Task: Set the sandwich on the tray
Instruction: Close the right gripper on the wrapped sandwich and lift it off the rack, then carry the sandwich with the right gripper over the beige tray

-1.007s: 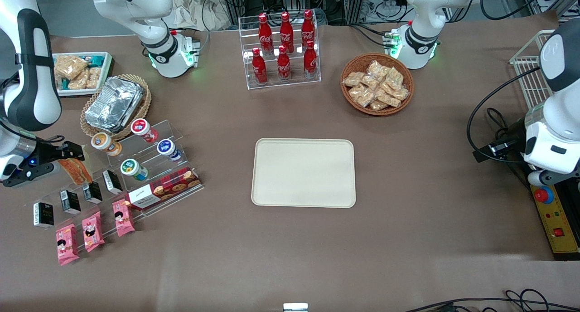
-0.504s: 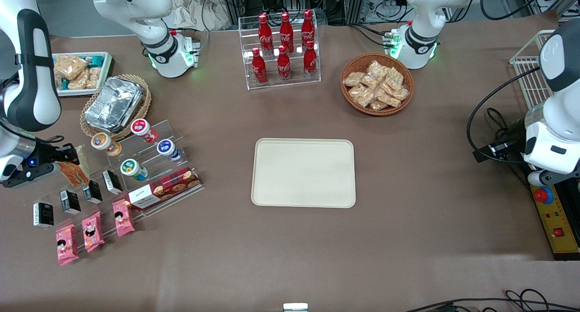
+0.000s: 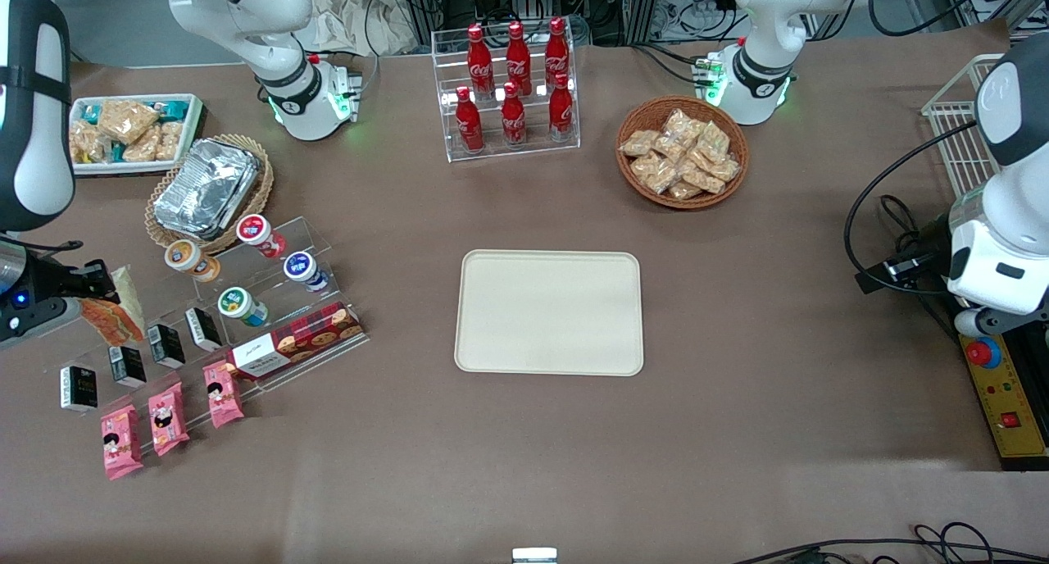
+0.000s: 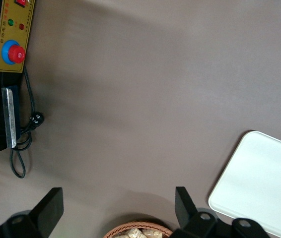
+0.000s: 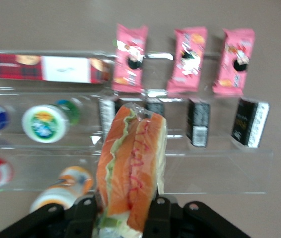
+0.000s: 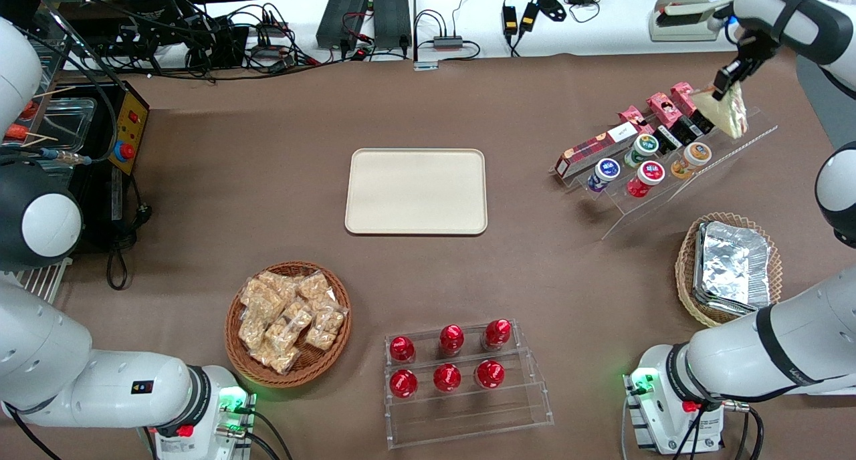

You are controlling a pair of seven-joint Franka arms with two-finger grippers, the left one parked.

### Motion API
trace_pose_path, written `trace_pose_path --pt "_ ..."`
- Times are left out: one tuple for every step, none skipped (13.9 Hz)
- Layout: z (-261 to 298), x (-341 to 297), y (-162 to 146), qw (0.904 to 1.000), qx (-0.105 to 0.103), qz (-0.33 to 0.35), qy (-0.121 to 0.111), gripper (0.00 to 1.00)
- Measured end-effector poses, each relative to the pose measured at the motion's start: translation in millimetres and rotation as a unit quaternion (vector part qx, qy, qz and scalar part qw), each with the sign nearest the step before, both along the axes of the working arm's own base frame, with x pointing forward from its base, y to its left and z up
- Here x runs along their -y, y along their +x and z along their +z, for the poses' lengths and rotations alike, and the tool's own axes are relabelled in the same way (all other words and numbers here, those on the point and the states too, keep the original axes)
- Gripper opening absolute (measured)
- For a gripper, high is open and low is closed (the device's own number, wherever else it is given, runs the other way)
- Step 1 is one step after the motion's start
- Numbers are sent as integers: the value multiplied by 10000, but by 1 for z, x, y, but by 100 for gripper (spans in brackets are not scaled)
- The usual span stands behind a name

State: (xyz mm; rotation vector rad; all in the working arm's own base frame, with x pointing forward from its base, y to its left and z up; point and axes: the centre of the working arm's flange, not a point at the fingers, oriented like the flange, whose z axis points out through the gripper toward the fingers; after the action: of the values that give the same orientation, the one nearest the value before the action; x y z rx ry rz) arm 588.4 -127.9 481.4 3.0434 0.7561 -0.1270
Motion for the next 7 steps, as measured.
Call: trace_pose_path --pt "18 -23 5 9998 -17 157 121 34" --pt "34 -48 9 9991 -33 328 256 34" --pt "45 -73 11 9979 -58 499 398 34" --pt "51 -97 12 9964 -83 663 523 34" --pt "53 -118 12 9946 -112 826 611 34" --pt "53 -139 12 9927 -140 999 666 34" --pt "52 -161 11 9902 -163 1191 711 34"
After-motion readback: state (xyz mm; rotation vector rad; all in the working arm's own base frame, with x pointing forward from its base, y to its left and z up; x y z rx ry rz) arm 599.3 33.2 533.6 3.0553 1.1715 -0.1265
